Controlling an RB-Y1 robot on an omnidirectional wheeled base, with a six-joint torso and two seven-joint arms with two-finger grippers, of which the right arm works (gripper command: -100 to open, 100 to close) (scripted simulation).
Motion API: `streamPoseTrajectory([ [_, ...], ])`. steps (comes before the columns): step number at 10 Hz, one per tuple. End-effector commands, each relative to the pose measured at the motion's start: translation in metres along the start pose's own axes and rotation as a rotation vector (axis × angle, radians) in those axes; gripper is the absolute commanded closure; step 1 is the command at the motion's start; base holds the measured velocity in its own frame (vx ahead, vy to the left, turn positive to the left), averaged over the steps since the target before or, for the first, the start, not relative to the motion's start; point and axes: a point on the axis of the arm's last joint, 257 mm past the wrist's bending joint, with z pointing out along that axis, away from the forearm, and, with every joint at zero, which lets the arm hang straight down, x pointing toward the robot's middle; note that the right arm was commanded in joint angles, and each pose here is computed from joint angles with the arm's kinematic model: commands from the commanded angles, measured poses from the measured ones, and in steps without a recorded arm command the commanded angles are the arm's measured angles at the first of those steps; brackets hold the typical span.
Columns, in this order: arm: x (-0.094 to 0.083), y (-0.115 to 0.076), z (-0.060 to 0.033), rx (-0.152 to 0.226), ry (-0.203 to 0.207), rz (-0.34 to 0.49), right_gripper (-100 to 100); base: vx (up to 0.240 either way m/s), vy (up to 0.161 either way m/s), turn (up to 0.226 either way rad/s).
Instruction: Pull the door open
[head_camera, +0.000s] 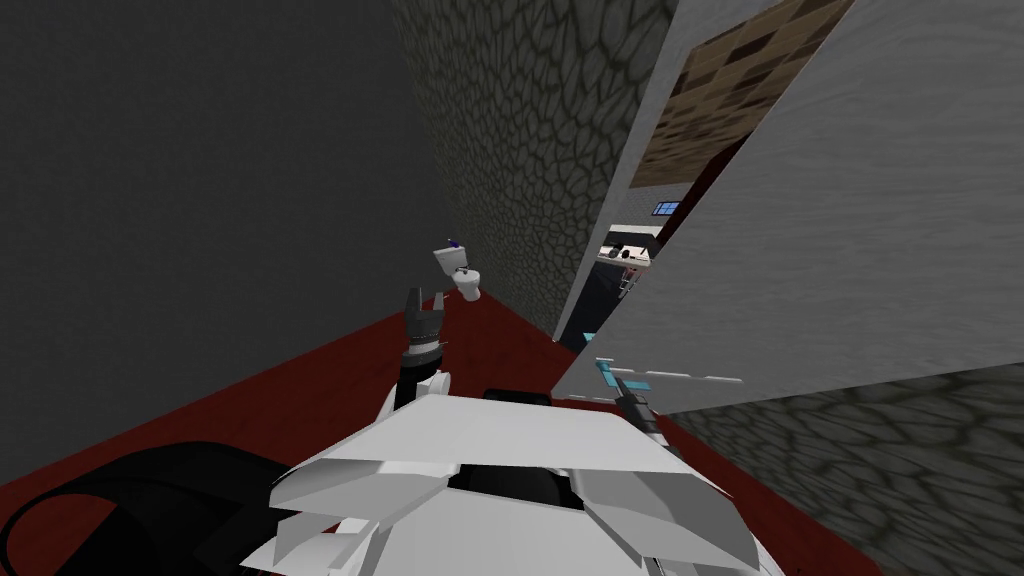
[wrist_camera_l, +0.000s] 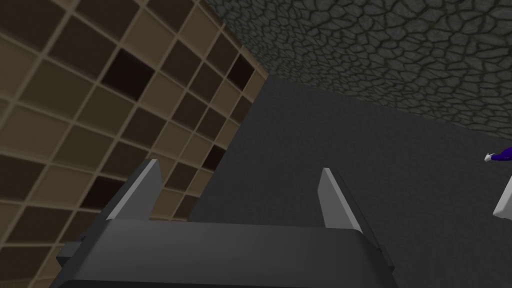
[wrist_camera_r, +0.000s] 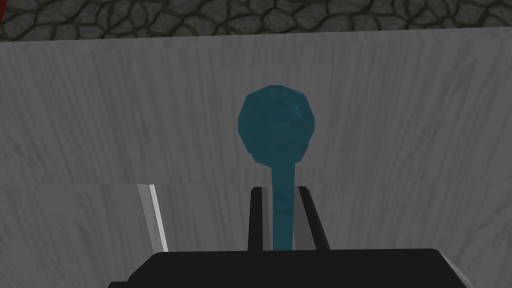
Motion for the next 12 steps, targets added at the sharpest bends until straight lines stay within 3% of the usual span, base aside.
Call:
streamPoseTrajectory([
  [1,-0.0004,0.0001,-0.0028,0.000,0.005,0.000,100,-0.208,-0.071,0.205],
  [6,-0.0018,0.0015,-0.0069,-0.004,0.016,-0.001,100,-0.243,-0.061,0.158],
  [12,-0.0015,-0.0001,-0.0031,0.001,0.024,-0.001,100,-0.180,-0.056,0.139],
])
